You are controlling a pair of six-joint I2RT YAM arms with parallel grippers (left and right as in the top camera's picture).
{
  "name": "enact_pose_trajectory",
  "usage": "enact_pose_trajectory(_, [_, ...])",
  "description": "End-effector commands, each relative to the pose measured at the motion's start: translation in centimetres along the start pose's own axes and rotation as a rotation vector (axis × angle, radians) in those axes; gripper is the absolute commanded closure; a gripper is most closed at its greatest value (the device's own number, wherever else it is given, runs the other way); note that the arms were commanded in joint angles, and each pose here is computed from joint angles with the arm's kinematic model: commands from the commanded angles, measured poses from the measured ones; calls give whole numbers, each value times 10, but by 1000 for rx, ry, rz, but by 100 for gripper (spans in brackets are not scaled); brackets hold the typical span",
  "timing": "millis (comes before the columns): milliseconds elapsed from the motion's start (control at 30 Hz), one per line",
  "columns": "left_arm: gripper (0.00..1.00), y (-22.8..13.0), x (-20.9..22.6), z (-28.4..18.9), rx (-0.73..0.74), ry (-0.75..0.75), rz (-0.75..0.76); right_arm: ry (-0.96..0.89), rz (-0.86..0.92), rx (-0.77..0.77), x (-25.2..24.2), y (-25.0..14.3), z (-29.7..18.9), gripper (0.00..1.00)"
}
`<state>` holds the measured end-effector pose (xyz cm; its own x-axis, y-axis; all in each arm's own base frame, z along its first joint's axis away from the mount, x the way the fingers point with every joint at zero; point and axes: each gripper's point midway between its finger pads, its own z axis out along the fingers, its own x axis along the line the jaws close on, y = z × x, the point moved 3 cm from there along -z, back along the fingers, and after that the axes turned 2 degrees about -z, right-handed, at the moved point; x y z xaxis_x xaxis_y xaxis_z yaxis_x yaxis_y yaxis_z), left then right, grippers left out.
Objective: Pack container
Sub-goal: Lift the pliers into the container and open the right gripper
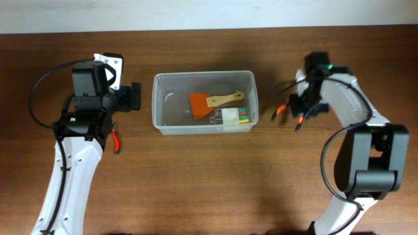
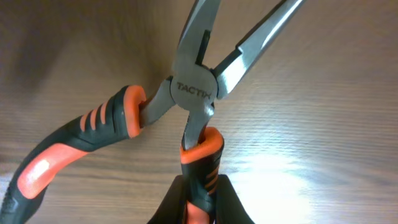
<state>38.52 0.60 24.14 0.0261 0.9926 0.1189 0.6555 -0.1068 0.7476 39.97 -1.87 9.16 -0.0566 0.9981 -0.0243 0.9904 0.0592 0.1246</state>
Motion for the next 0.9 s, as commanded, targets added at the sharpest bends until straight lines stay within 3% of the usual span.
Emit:
enact_pose_trajectory(0, [1, 7, 3, -2, -17, 13, -11, -18, -10, -224, 3, 40, -83, 96])
enact_pose_trajectory(233, [1, 7, 3, -2, -17, 13, -11, 9, -153, -410, 59, 68, -166, 96])
enact_pose_trajectory(367, [1, 7, 3, -2, -16, 13, -10, 35, -443, -473, 125, 69, -179, 96])
enact_pose_trajectory(633, [1, 7, 3, -2, -16, 13, -10, 122, -1282, -512, 251, 39, -158, 96])
enact_pose_trajectory(767, [1, 7, 3, -2, -16, 13, -10, 142, -1539, -506, 277, 36, -131, 96])
enact_pose_trajectory(867, [1, 7, 3, -2, -17, 13, -11, 173, -1624, -508, 289, 42, -105, 96])
